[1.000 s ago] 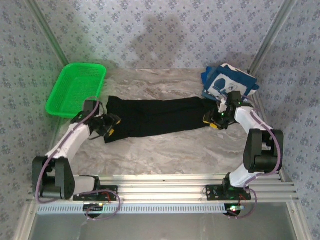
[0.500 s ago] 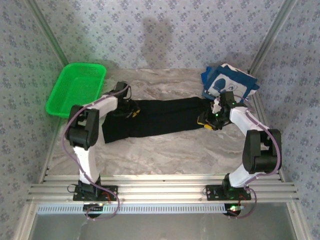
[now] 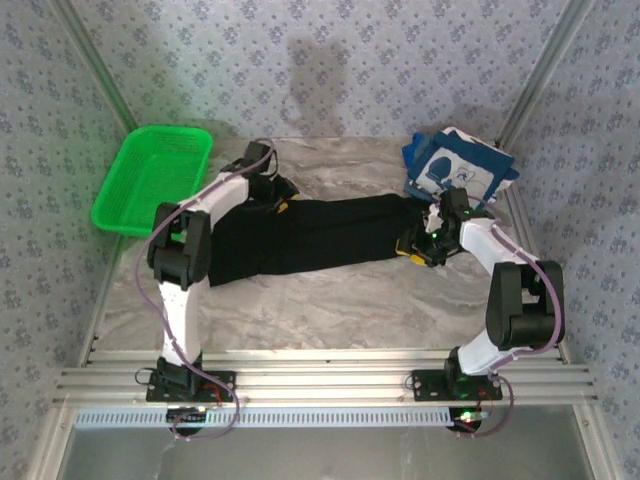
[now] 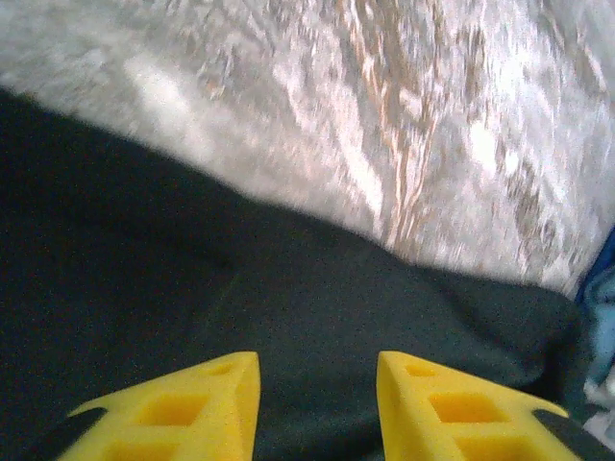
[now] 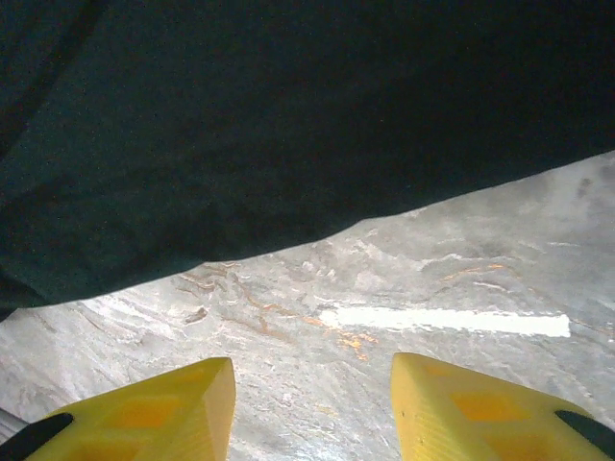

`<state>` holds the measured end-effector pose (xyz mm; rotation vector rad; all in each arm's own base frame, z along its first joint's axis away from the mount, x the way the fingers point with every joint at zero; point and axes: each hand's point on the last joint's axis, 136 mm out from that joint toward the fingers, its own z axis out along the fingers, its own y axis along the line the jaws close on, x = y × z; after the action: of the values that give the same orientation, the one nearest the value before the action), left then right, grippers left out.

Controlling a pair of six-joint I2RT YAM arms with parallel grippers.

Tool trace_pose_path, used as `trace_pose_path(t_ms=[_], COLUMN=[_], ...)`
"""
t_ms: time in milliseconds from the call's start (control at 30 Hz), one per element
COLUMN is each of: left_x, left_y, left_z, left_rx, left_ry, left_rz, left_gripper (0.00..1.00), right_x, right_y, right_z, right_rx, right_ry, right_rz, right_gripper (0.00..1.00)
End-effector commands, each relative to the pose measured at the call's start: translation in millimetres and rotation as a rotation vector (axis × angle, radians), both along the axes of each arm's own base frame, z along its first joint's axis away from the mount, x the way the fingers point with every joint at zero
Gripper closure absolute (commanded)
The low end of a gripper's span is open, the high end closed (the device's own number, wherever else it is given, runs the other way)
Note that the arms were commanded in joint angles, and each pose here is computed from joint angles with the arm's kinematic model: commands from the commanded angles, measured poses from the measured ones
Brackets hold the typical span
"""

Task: Fold and stack the t-shirts

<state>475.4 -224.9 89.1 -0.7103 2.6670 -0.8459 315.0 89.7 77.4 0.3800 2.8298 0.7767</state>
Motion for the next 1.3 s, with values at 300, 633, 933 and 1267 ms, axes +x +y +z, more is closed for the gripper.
trace_pose_path(t_ms=[300, 633, 933, 1267], left_x=[-188, -246, -226, -193], left_y=[128, 176, 184, 182], left_z=[32, -16, -42, -46], left_rx=[0.155, 0.160, 0.094, 0.040], left_ry=[0.100, 0.216, 0.096, 0.016], left_rz=[0.131, 0.275, 0.418, 0.450], left_gripper=[0.23, 0.27, 0.30, 0.38], right_x=[3, 12, 30, 61], right_y=[-84, -114, -115, -102], right_z=[-2, -13, -22, -36], right_rx=[-0.073, -0.072, -0.044, -0.006], right_ry=[0.025, 0.038, 0.018, 0.021], right_rz=[-0.246, -0.297, -0.274, -0.261], right_gripper=[0.45, 0.41, 0.37, 0.44])
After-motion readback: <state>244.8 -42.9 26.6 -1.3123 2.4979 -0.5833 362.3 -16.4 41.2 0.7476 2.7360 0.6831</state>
